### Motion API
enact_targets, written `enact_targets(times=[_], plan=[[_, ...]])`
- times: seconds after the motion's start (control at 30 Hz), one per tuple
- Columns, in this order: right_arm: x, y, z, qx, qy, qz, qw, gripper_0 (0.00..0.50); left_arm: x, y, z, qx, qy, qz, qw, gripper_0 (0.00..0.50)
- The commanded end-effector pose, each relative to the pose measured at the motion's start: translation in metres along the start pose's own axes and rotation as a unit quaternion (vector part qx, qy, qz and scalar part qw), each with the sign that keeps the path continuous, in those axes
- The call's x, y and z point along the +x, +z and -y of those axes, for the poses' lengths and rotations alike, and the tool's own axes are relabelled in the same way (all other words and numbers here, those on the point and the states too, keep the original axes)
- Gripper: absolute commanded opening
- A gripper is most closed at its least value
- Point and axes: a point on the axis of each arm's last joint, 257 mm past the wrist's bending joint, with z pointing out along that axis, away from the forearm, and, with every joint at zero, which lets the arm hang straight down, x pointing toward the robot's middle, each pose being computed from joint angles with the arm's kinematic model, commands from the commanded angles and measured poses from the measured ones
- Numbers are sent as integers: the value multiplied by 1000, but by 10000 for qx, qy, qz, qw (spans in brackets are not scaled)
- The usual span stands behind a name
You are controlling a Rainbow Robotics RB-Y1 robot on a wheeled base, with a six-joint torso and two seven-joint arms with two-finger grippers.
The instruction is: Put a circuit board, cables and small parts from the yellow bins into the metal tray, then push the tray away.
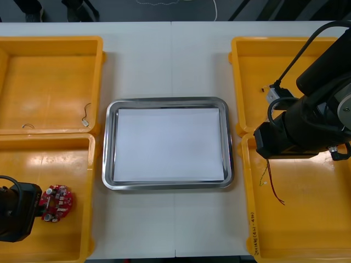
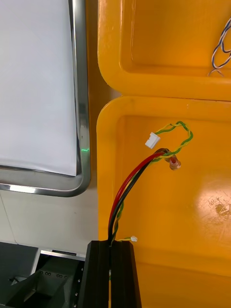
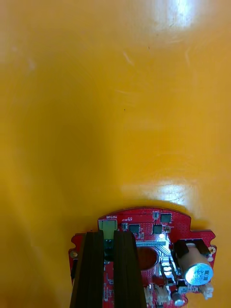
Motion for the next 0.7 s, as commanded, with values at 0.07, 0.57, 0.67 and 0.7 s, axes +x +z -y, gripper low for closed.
enact_targets(times=[0.07, 0.57, 0.67, 0.7], plan=[[-5, -10, -15, -83, -325, 152, 9993, 0, -24, -39, -4, -111, 680, 387, 9969, 0], [-6, -10, -14, -64, -360, 175, 9992, 0, -65, -112, 5, -272, 2261, 860, 9699, 0], [-6, -10, -14, -59, -373, 180, 9991, 0, -70, -124, 5, -384, 2759, 845, 9567, 0], [-6, -10, -14, -59, -365, 180, 9992, 0, -73, -129, 9, -377, 2984, 861, 9498, 0]])
